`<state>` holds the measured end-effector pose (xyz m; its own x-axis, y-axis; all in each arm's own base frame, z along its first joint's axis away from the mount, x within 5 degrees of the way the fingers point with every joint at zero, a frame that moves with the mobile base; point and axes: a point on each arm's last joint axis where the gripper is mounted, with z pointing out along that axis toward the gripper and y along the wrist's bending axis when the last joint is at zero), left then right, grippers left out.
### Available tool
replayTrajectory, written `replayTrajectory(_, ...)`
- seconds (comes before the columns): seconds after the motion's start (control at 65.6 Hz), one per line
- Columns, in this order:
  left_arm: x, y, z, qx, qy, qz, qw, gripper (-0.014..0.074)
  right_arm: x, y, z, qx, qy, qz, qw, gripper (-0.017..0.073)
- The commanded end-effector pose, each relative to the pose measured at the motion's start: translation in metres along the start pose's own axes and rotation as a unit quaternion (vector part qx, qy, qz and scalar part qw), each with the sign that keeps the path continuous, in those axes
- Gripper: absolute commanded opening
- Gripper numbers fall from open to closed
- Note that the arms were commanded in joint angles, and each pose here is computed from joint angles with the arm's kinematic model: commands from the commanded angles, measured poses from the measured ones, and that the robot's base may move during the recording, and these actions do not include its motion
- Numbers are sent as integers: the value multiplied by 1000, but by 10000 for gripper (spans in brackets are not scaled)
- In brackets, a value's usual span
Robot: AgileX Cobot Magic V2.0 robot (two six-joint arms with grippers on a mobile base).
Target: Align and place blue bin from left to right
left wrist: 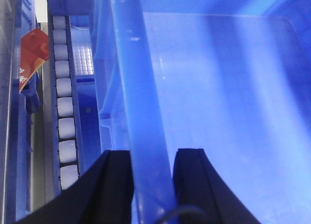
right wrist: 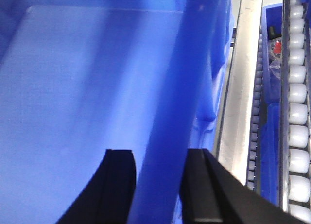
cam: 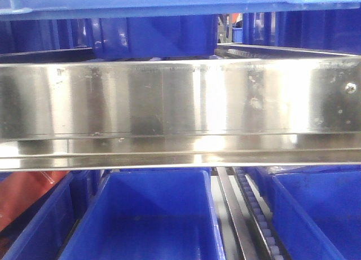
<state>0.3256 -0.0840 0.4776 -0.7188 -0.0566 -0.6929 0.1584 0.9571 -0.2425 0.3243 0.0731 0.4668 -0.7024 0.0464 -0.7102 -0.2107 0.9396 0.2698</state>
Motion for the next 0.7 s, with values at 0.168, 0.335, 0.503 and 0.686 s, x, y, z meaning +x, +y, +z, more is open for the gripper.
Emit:
replayTrajectory(0.168, -4, -15, -20, 59, -38, -3, 998, -111, -12, 4, -11, -9, -64, 3, 998, -67)
replayTrajectory(0.335, -4, -15, -20, 59, -38, -3, 998, -111, -12, 4, -11, -9, -64, 3, 998, -67)
replayTrajectory(0.503, -8, -16, -21, 63, -62, -5, 996, -111, -16, 4, -11, -10, -85, 3, 996, -67)
replayTrajectory(0.686, -12, -18, -22, 76, -82, -10, 994, -111, -16, 6, -11, -24, -84, 9, 996, -67)
